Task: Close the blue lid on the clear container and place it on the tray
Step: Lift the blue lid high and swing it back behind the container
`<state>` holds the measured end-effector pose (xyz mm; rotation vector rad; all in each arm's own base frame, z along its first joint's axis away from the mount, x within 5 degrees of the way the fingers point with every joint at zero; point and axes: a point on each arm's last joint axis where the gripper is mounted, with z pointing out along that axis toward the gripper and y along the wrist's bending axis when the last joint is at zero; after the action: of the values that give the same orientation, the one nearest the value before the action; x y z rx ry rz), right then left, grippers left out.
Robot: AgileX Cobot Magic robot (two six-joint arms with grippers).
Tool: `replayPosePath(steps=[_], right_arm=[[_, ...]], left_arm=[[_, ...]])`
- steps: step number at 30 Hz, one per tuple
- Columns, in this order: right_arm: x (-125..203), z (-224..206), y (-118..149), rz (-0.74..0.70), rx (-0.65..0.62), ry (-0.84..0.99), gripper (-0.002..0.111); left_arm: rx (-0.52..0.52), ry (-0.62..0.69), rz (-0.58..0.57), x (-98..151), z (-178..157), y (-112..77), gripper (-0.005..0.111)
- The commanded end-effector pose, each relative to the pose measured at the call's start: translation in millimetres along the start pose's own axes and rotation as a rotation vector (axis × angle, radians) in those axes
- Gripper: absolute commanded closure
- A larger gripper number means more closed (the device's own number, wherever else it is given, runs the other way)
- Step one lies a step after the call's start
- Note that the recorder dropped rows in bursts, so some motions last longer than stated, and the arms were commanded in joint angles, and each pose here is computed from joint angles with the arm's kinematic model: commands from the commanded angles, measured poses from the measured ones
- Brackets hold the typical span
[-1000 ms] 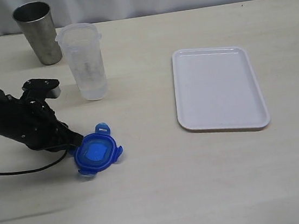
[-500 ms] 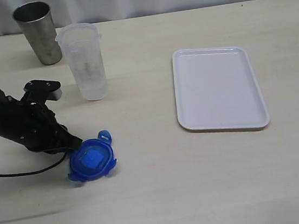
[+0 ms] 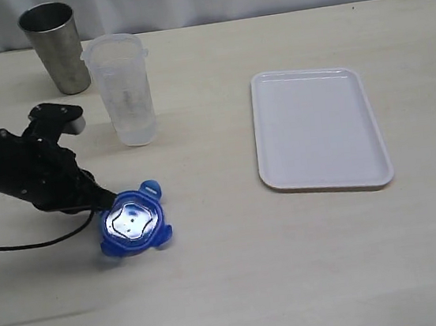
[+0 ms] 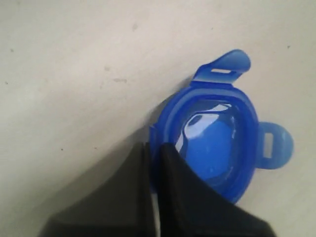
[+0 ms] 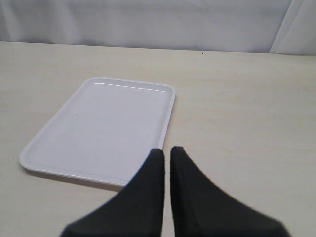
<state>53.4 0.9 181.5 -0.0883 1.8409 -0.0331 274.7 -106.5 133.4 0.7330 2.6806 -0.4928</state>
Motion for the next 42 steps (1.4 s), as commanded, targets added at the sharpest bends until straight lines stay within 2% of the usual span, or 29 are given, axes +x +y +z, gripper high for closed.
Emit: replayPosePath(steps=[1, 10, 17, 22, 26, 30, 34, 37, 40, 42], right_arm=[[-0.4, -0.1, 0.2, 0.003, -0.002, -0.013, 0.104], [-0.4, -0.1, 0.2, 0.003, -0.002, -0.013, 0.104], [-0.4, -0.1, 0.2, 0.003, -0.002, -0.013, 0.104], [-0.4, -0.1, 0.2, 0.003, -0.002, -0.013, 0.104], [-0.4, -0.1, 0.2, 0.003, -0.002, -0.013, 0.104], [-0.4, -0.1, 0.2, 0.003, -0.002, -0.013, 0.104], [-0.4, -0.1, 0.2, 0.003, -0.002, -0.013, 0.104], [-0.4, -0.1, 0.2, 0.003, -0.002, -0.013, 0.104], [-0.4, -0.1, 0.2, 0.003, -0.002, -0.013, 0.104], [-0.4, -0.1, 0.2, 0.003, -0.002, -0.013, 0.104]], left_arm=[[-0.020, -0.089, 0.067, -8.5, -32.7, -10.3, 0.107], [-0.149, -0.273, 0.286, -12.5, -106.0, -30.5, 0.107], [-0.328, -0.295, 0.479, -0.4, -149.2, -36.5, 0.107], [-0.486, -0.248, 0.498, 7.7, -165.4, -28.9, 0.107], [-0.592, -0.261, 0.485, 6.0, -171.7, -21.8, 0.107], [-0.665, -0.368, 0.499, -3.5, -178.2, -19.8, 0.107], [-0.708, -0.492, 0.573, -15.0, -183.8, -22.3, 0.107], [-0.720, -0.632, 0.663, -33.1, -178.1, -23.5, 0.107], [-0.742, -0.735, 0.735, -48.4, -170.6, -16.7, 0.107], [-0.767, -0.760, 0.717, -64.4, -169.5, -2.0, 0.107]])
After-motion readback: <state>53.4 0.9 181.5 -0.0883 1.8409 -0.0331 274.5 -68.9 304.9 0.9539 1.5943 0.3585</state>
